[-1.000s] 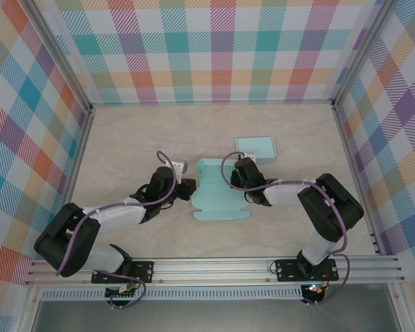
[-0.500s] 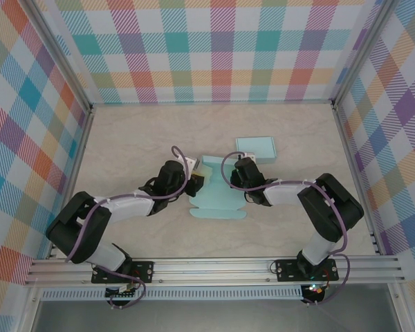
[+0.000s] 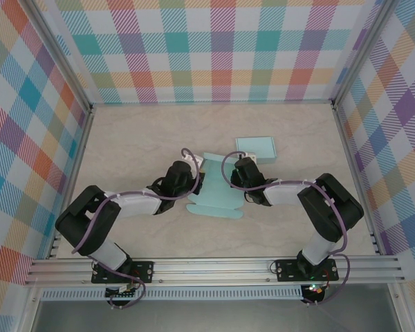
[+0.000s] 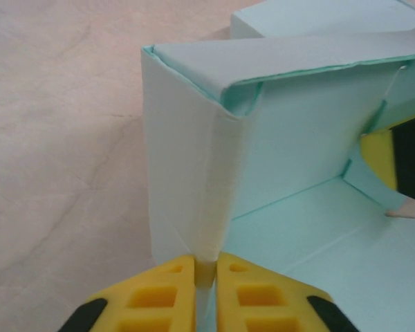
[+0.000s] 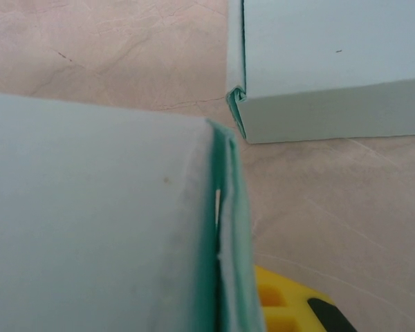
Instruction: Fold the paper box
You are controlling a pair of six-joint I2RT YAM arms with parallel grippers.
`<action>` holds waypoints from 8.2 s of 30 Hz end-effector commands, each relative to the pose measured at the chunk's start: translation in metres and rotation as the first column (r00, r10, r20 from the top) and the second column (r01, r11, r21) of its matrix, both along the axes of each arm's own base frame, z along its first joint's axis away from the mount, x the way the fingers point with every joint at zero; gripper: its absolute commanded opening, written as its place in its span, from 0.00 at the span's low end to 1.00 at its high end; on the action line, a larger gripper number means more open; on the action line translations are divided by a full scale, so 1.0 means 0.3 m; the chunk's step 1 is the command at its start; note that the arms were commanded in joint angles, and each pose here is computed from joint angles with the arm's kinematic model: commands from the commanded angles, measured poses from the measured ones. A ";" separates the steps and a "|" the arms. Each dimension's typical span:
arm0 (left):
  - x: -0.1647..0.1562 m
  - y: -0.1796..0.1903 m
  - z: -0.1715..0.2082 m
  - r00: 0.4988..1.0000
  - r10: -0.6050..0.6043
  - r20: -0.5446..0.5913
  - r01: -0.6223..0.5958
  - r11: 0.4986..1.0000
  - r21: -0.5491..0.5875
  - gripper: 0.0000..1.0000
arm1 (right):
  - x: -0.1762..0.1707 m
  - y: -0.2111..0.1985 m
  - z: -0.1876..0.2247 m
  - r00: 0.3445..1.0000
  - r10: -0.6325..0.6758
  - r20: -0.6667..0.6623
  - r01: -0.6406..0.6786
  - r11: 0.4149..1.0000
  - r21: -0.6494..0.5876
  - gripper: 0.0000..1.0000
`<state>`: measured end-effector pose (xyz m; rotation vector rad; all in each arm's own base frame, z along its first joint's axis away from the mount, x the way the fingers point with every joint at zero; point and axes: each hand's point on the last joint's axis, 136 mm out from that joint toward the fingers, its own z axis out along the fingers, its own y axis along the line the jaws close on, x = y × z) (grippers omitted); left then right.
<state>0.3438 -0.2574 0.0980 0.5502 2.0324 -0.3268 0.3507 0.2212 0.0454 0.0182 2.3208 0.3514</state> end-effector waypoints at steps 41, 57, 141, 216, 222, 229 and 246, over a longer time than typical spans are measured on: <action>0.208 0.226 0.126 0.680 0.685 0.263 -0.679 0.723 -0.128 0.00 | -0.206 0.331 -0.007 0.963 0.229 -0.143 -0.212 0.970 0.122 0.00; 0.176 0.163 0.115 0.889 0.442 0.114 -0.420 0.890 -0.178 0.00 | -0.201 0.360 -0.008 0.964 0.203 -0.174 -0.194 0.979 0.070 0.00; -0.238 0.375 0.158 0.997 0.073 0.039 -0.076 0.994 0.084 0.72 | -0.206 0.292 0.042 0.964 0.178 -0.196 -0.175 0.984 0.033 0.00; 0.046 0.470 0.160 0.724 0.686 0.070 -0.690 0.720 0.071 0.10 | -0.260 0.426 0.126 0.918 0.289 -0.271 -0.224 0.943 0.246 0.00; -0.032 0.385 0.164 0.810 0.583 -0.066 -0.585 0.811 -0.010 0.40 | -0.256 0.365 0.099 0.903 0.269 -0.334 -0.236 0.962 0.138 0.00; -0.132 0.246 0.215 0.884 0.411 -0.223 -0.452 0.872 -0.189 0.70 | -0.290 0.272 0.047 0.843 0.264 -0.469 -0.277 0.960 0.041 0.00; -0.191 0.317 0.313 0.866 0.457 -0.203 -0.497 0.830 -0.252 1.00 | -0.422 0.006 -0.017 0.604 0.187 -0.774 -0.500 0.846 -0.186 0.00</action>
